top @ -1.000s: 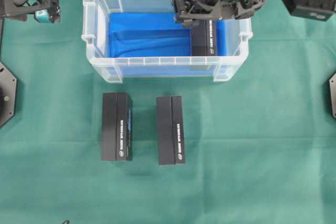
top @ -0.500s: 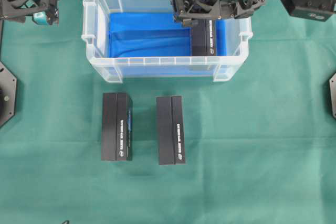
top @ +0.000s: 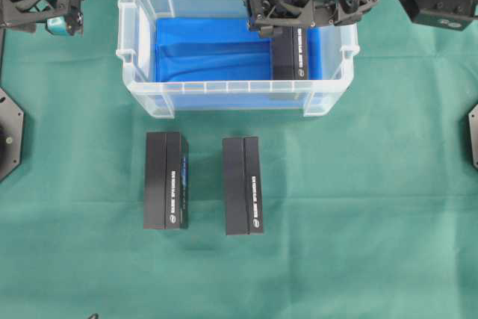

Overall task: Take out the box from the case.
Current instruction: 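Move the right gripper over the right black box pair in the bin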

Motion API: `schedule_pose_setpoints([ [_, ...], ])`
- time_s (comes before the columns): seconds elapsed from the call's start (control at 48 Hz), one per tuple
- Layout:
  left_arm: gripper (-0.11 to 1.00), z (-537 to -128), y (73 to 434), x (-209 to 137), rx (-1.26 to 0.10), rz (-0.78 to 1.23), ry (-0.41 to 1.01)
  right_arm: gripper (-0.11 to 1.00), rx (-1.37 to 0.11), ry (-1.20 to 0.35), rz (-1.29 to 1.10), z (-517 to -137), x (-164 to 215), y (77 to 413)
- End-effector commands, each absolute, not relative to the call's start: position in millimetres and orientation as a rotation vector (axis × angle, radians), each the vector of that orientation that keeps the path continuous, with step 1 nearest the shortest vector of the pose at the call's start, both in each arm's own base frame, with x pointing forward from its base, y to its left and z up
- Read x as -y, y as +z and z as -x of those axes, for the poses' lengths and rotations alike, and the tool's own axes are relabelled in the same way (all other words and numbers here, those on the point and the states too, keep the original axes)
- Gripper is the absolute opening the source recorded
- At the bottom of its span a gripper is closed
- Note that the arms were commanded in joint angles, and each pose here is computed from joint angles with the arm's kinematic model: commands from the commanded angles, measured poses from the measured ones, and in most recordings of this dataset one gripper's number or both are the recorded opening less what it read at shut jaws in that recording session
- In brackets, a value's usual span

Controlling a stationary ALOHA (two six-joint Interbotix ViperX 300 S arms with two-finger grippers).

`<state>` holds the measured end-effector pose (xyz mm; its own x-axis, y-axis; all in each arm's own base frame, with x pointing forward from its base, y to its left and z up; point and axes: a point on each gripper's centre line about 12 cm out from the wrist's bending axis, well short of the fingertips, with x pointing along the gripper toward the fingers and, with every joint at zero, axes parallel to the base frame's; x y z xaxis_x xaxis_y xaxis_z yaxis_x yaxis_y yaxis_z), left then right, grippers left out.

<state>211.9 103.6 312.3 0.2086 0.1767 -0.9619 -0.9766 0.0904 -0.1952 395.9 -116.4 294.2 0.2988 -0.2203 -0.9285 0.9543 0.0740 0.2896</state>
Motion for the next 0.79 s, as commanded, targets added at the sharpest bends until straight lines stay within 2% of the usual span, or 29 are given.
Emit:
schedule_pose_setpoints([
  [0.0, 0.94, -212.1, 318.5, -102.6, -0.938, 1.113, 1.077, 0.92, -0.808, -1.042, -1.143, -396.2, 116.3, 307.8],
  [0.521, 0.94, -212.3, 319.1, -102.7, -0.931, 1.115, 1.075, 0.92, -0.807, -1.049, -1.135, -395.6, 117.2, 307.3],
  [0.771, 0.94, -212.4, 319.1, -102.9, -0.930, 1.113, 1.075, 0.92, -0.834, -1.065, -1.129, -395.3, 117.1, 296.6],
])
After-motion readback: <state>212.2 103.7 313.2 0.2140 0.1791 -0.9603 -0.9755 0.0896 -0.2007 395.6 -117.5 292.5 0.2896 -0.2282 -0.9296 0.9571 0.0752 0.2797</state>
